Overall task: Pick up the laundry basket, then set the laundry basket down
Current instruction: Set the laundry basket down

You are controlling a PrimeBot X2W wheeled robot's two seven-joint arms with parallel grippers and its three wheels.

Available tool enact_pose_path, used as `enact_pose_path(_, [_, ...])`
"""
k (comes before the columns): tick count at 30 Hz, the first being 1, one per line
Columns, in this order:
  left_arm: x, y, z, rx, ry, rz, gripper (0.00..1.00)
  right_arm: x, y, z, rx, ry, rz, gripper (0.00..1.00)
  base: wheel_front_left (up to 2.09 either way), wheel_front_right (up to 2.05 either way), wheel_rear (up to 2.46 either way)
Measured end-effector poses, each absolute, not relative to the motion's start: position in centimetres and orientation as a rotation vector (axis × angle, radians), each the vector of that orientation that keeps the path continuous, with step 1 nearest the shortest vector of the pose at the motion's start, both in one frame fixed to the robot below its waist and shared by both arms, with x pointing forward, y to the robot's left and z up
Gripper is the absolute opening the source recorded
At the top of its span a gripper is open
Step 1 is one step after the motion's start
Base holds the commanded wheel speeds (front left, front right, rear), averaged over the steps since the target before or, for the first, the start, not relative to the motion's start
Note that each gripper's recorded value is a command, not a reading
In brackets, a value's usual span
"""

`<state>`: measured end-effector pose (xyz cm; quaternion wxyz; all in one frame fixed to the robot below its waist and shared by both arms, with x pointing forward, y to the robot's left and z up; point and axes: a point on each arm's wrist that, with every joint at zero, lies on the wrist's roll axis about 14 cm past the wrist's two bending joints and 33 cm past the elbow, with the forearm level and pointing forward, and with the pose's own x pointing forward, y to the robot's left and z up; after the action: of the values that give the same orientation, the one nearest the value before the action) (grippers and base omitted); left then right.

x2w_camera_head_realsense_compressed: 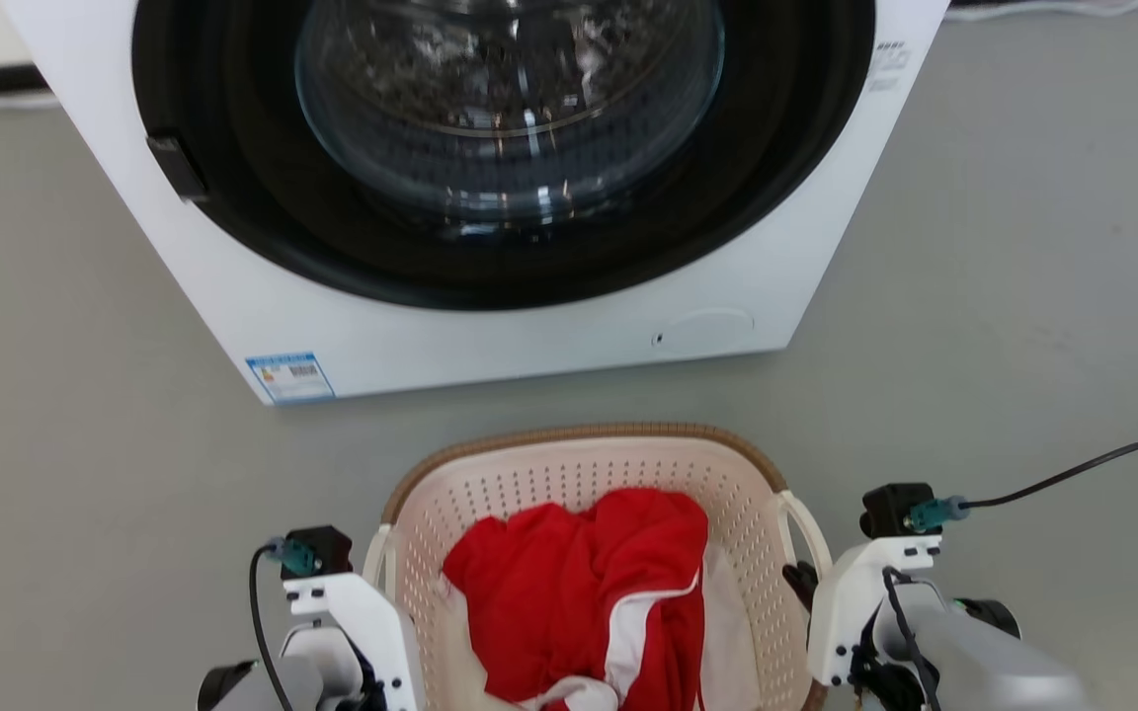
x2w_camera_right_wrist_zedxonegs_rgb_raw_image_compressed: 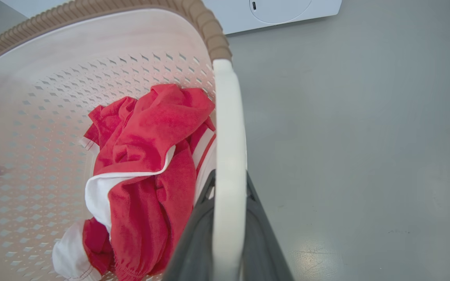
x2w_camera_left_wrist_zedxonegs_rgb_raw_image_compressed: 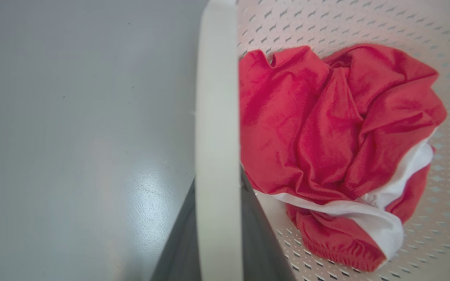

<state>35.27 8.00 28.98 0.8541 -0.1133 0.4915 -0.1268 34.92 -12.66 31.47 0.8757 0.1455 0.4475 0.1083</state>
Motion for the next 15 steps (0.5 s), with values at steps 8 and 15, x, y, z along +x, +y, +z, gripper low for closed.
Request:
enact_pose_path(8, [37.1,8.0,27.2,-0.253,1.034,-0.254,0.0,36.7,-12.7,29.6,0.305,0.937,0.221,0.0,0.0,0.0,0.0])
enact_pose_path(15, [39.2,8.0,25.9,-0.262,1.013,-0.245,0.0,38.7,-12.7,28.3,0.298,0.921,0.222,0.0,0.0,0.0,0.0])
